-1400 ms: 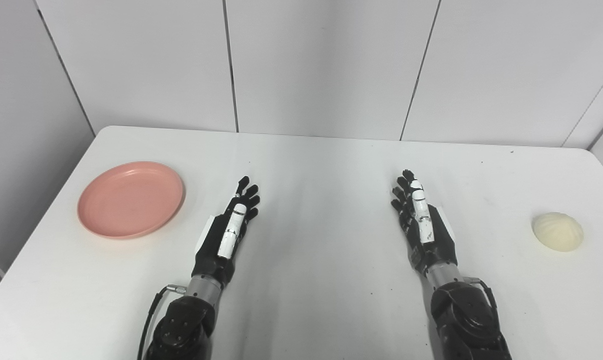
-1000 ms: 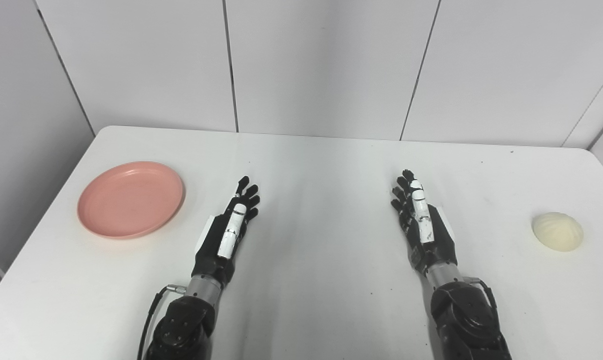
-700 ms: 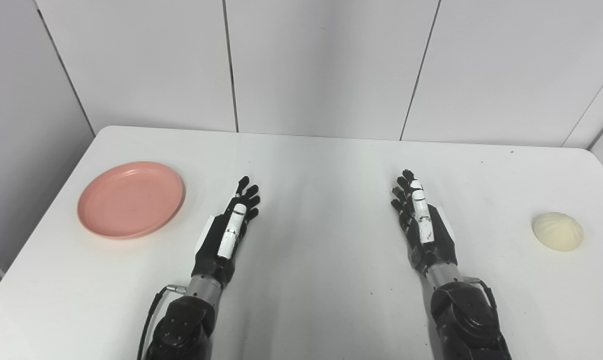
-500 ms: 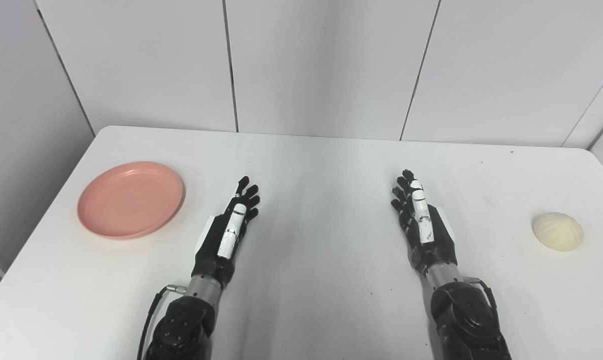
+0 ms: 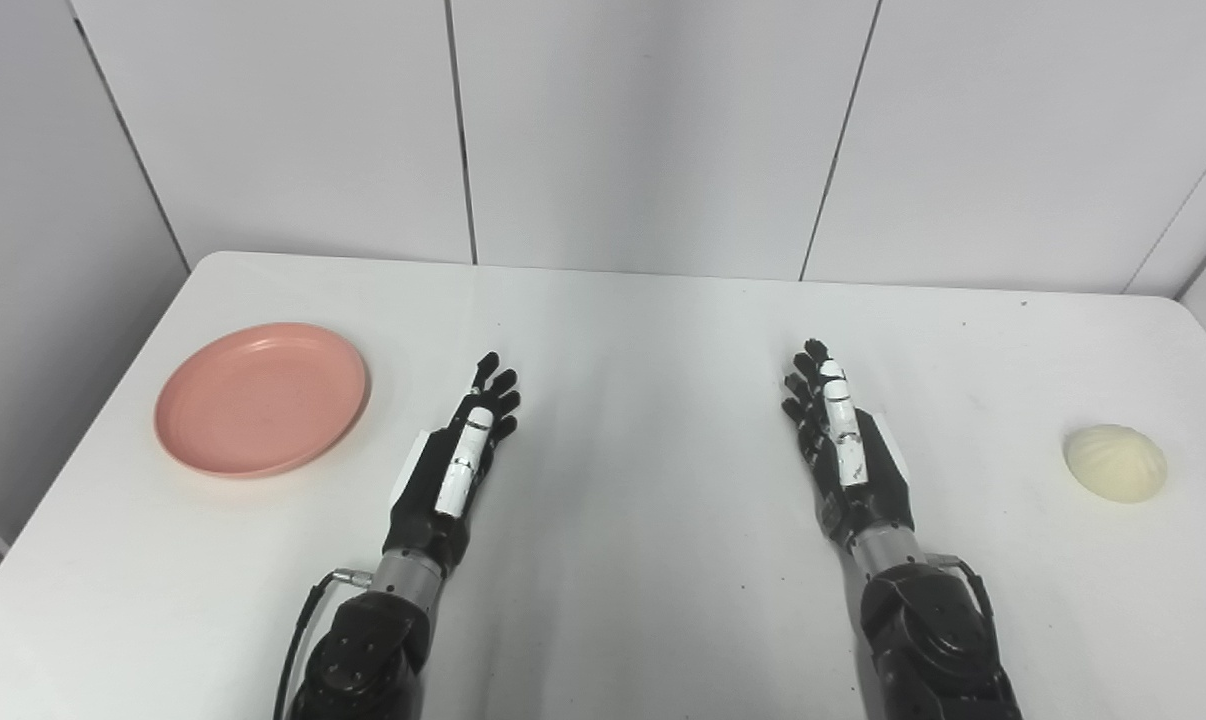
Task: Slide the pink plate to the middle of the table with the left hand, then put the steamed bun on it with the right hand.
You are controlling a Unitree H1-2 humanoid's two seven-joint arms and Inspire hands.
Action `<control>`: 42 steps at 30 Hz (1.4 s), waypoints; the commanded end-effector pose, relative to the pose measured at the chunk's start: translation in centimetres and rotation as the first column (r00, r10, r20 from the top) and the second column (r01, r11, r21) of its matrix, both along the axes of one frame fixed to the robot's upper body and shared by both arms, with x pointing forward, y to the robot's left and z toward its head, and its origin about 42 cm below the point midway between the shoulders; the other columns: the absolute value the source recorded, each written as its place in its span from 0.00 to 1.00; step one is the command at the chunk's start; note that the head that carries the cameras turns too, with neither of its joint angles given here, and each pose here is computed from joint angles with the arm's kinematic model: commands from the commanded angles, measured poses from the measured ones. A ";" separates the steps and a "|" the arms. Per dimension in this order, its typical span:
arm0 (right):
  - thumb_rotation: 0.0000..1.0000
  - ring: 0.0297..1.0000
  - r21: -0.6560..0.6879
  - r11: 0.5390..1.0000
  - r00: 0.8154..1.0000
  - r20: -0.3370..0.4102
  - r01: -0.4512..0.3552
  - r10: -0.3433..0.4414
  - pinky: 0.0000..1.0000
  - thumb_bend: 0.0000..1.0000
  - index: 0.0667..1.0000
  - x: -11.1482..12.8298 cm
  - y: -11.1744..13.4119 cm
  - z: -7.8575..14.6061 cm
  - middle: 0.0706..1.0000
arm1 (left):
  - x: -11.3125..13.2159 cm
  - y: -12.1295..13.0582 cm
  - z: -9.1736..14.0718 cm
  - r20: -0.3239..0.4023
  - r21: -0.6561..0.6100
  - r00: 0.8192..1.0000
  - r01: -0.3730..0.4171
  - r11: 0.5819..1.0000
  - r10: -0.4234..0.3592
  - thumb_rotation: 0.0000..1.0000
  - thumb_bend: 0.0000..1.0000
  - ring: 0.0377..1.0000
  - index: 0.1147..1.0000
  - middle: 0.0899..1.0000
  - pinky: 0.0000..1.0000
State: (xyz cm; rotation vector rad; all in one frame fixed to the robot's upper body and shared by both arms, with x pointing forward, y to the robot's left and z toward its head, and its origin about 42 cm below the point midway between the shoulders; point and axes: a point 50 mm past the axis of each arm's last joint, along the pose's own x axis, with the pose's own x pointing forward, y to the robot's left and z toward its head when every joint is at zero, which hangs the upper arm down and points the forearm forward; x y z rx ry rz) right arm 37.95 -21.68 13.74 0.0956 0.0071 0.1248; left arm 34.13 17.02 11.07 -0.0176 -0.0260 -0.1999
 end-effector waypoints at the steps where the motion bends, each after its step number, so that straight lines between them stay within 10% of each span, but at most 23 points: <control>1: 1.00 1.00 -0.003 1.000 0.997 -0.078 -0.009 0.008 1.00 0.25 1.00 -0.5 0.5 -1.6 1.00 | -1.3 0.7 -3.4 -0.163 0.039 0.987 -0.002 0.999 0.009 1.00 0.42 0.96 0.99 0.97 0.96; 42: 1.00 1.00 0.040 0.999 0.997 -0.070 -0.026 0.029 1.00 0.15 1.00 -0.2 -2.8 -1.8 1.00 | 0.2 -3.5 -5.7 -0.168 0.052 0.985 0.032 0.998 -0.023 1.00 0.45 0.97 0.99 0.98 0.96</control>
